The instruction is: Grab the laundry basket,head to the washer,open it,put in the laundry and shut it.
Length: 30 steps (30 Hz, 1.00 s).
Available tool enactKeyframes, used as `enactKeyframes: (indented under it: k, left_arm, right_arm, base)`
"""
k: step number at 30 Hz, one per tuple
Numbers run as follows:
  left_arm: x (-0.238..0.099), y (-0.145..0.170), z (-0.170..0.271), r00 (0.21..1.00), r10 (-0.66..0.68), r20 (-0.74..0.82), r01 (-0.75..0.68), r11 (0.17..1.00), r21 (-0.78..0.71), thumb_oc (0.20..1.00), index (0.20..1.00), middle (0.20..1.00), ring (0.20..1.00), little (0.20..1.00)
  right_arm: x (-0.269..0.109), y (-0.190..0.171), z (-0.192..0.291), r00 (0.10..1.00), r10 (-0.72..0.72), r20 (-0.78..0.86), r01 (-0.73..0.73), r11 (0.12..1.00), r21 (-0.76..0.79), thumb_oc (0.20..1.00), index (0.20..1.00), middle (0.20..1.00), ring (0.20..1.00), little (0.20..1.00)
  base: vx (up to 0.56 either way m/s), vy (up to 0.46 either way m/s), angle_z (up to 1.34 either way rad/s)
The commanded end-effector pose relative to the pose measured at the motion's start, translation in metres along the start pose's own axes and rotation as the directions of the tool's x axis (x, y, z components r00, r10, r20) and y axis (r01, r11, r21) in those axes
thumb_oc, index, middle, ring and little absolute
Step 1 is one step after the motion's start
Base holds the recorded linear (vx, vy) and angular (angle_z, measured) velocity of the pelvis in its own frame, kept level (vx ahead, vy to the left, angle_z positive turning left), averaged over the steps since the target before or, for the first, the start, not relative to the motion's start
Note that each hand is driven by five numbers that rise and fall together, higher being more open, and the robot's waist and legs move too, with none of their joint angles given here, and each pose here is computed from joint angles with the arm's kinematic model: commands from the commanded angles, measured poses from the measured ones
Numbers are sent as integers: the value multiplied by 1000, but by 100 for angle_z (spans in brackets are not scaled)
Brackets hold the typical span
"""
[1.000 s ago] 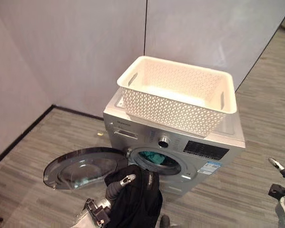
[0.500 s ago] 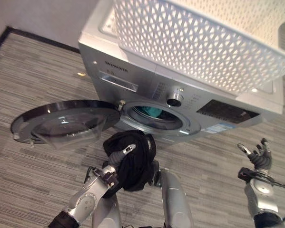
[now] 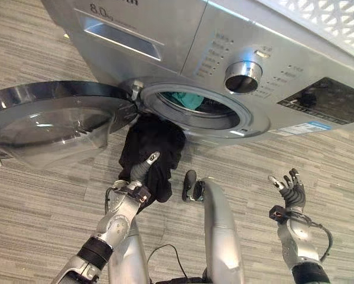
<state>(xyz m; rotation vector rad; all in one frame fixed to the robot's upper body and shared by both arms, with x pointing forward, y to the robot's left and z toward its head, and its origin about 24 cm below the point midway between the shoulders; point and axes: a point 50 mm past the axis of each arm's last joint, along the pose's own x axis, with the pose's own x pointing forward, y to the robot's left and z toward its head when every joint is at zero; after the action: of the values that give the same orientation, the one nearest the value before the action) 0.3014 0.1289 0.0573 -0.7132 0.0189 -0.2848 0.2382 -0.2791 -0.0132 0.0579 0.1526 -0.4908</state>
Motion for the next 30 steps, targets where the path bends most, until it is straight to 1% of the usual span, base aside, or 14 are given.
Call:
enactKeyframes:
  k: [1,2,4,7,8,12,14,16,18,20,23,26,28,30]
  left_arm:
    - [24,-35,12,989,-62,133,66,998,-24,200,200,200,200,200]
    - [33,-39,18,986,-53,159,61,997,-44,200,200,200,200,200]
    - [45,-45,35,974,-28,225,41,998,-50,200,200,200,200,200]
    - [67,-54,73,938,20,347,4,998,-68,200,200,200,200,200]
    - [80,-60,106,898,67,435,-25,994,-102,200,200,200,200,200]
    - [98,-75,180,802,154,577,-84,986,-146,200,200,200,200,200]
    - [100,-78,228,753,189,630,-151,982,-114,200,200,200,200,200]
    - [89,-89,288,667,218,713,-204,973,-107,200,200,200,200,200]
    - [76,-113,324,613,136,778,-151,987,-54,200,200,200,200,200]
    - [71,-165,331,582,-55,811,32,999,44,200,200,200,200,200]
    - [74,-185,317,591,-145,794,129,988,84,200,200,200,200,200]
    - [94,-152,283,682,-41,730,43,999,16,200,200,200,200,200]
    - [101,-105,267,715,150,683,-113,989,-99,200,200,200,200,200]
    - [101,-75,259,721,258,643,-207,966,-156,200,200,200,200,200]
  right_arm:
    - [-5,-22,-17,995,-77,-65,74,996,-52,1000,1000,1000,1000,1000]
    - [-8,-26,-29,989,-90,-120,81,994,-80,1000,1000,1000,1000,1000]
    - [-5,-17,-20,995,-47,-87,37,994,-104,1000,1000,1000,1000,1000]
    - [-15,-19,-37,988,-15,-156,-17,978,-206,1000,1000,1000,1000,1000]
    - [-21,-19,-44,982,11,-190,-55,971,-232,1000,1000,1000,1000,1000]
    - [-25,-14,-50,973,63,-224,-120,960,-252,1000,1000,1000,1000,1000]
    - [-24,-10,-50,969,86,-231,-145,957,-252,1000,1000,1000,1000,1000]
    - [-20,-2,-48,967,114,-230,-169,957,-237,1000,1000,1000,1000,1000]
    - [-18,1,-46,967,120,-223,-170,961,-218,1000,1000,1000,1000,1000]
    - [-13,-3,-35,976,118,-186,-155,968,-199,1000,1000,1000,1000,1000]
    - [-13,-5,-26,980,132,-147,-159,969,-189,1000,1000,1000,1000,1000]
    - [-16,-3,-23,981,146,-130,-170,966,-194,1000,1000,1000,1000,1000]
    - [-19,9,-24,975,185,-123,-207,957,-204,1000,1000,1000,1000,1000]
    - [-21,19,-25,969,218,-116,-239,944,-226,1000,1000,1000,1000,1000]
  base:
    - [59,-39,-20]
    - [58,-36,-19]
    - [55,-39,-16]
    - [66,-61,-16]
    - [78,-80,-15]
    - [66,-58,-16]
    - [50,-54,-26]
    - [51,-23,-19]
    - [32,34,-29]
    - [28,19,-25]
    - [34,8,-24]
    - [27,41,-11]
    - [17,52,0]
    - [18,69,-2]
